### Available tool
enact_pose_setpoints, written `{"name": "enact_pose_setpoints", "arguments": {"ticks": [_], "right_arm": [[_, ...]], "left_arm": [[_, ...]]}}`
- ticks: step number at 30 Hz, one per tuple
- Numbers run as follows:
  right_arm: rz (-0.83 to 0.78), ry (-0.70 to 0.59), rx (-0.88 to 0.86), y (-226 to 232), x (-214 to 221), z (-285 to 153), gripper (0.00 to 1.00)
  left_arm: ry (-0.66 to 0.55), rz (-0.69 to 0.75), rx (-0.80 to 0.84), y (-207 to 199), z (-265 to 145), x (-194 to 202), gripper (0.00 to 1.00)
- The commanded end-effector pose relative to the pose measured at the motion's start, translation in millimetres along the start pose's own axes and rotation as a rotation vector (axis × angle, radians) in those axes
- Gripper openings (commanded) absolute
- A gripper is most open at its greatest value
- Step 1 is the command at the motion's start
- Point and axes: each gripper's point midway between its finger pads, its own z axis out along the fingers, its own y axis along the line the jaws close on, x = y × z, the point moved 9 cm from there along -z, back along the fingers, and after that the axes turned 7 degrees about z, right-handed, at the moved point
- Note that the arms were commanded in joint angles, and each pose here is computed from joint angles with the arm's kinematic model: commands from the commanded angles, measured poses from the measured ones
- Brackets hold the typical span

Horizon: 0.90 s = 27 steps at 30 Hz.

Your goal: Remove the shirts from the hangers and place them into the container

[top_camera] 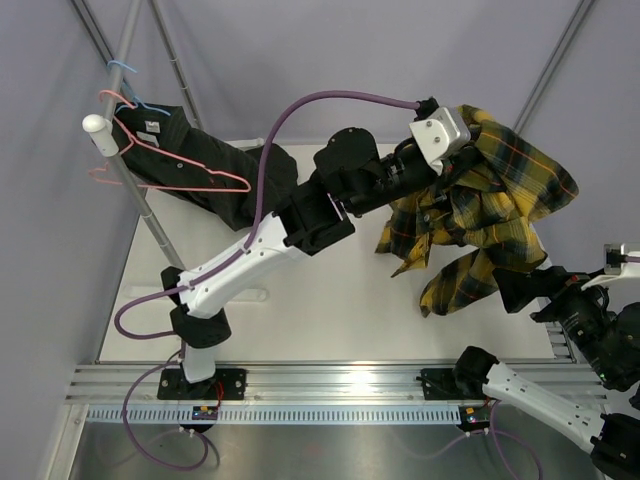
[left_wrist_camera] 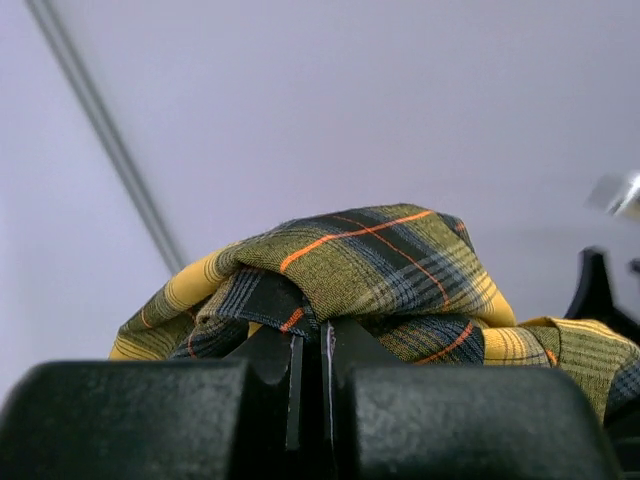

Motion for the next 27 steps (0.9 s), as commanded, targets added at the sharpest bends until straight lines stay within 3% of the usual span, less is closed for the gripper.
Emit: {"name": "enact_pose_setpoints", "arguments": {"ticks": [1,8,17,21,24,27], "right_arm": [[0.018,-0.014,0.062,-1.7,5.9,8.2,1.0],[0.017,-0.001,0.082,0.5,16.9,20.3,0.99],[0.015,-0.005,0.131,14.2,28.3,49.8,0.99],[0.006,-0.016,0.242,25.2,36.2,78.5,1.0],[-0.013,-0.038,0.378,27.7,44.3,99.7,0.85],[-0.029,-0.072,0.473,29.9,48.1,114.5,0.51]], "left_arm": [[-0.276,0.034,0.043,8.9,1.5,-58.5,0.0],[-0.362,-0.06,0.14,17.3,4.6,-59.4,0.0],[-0.337,-0.172,0.271,11.1,10.0,-37.5,0.0],[-0.321,-0.242,0.375,9.5,9.2,-24.6,0.0],[-0.307,-0.284,0.453,14.3,5.5,-18.0,0.0],[-0.295,-0.35,0.555,26.6,-2.8,-10.2,0.0]]}}
